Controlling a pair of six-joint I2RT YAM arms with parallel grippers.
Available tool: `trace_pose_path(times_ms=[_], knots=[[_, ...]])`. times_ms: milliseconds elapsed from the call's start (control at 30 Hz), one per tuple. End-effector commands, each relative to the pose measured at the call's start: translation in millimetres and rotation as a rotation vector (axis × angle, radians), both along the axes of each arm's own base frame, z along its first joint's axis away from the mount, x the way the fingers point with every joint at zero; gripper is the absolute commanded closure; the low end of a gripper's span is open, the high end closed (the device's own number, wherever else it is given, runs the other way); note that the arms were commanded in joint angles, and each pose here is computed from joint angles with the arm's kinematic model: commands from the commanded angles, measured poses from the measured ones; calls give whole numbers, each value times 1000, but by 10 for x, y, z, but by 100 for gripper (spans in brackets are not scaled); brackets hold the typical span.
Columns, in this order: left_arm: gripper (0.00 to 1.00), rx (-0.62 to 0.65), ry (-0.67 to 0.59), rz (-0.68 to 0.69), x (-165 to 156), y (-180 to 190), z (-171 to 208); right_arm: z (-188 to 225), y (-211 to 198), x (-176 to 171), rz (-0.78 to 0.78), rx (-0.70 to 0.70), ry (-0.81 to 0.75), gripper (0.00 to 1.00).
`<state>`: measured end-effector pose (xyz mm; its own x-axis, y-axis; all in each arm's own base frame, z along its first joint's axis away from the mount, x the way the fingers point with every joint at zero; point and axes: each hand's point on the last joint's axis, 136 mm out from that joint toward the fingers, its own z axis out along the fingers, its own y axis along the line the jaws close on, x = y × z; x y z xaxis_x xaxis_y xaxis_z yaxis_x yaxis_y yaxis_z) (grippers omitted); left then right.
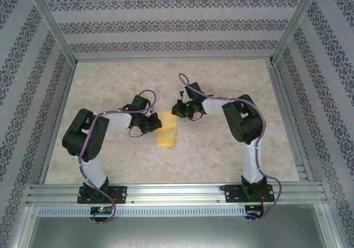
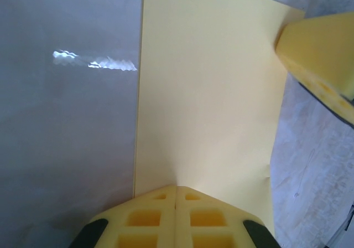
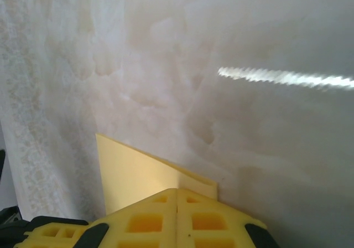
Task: Fold a paper plane with a square sheet of paper (pick it up from the middle)
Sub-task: Fold the square sheet of paper in half at the center of the table.
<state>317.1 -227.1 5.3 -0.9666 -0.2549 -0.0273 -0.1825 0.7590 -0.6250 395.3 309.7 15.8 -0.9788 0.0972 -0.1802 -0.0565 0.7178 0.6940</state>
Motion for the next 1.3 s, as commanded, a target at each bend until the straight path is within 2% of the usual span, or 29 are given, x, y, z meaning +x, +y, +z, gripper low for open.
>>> trace_pose_path(times_ms=[0,233,400,500,767,1033,1267], knots=[[100,296,285,28,-756,512,-802,-212,-269,190,-97,-84,-9,100],[100,296,282,28,-745,511,-801,-101,-320,282,-124,-100,-28,100],[100,295,278,28,-732,505,-794,343,-396,282,-138,-83,-95,100],[100,294,274,25,-720,499,-794,500,-290,120,-94,-53,-97,100],[100,297,276,23,-713,500,-798,323,80,-563,66,1,25,100],[100,299,277,24,-708,501,-794,155,202,-865,156,25,98,100],[100,300,278,25,-712,504,-793,-5,126,-1057,227,-6,153,100]])
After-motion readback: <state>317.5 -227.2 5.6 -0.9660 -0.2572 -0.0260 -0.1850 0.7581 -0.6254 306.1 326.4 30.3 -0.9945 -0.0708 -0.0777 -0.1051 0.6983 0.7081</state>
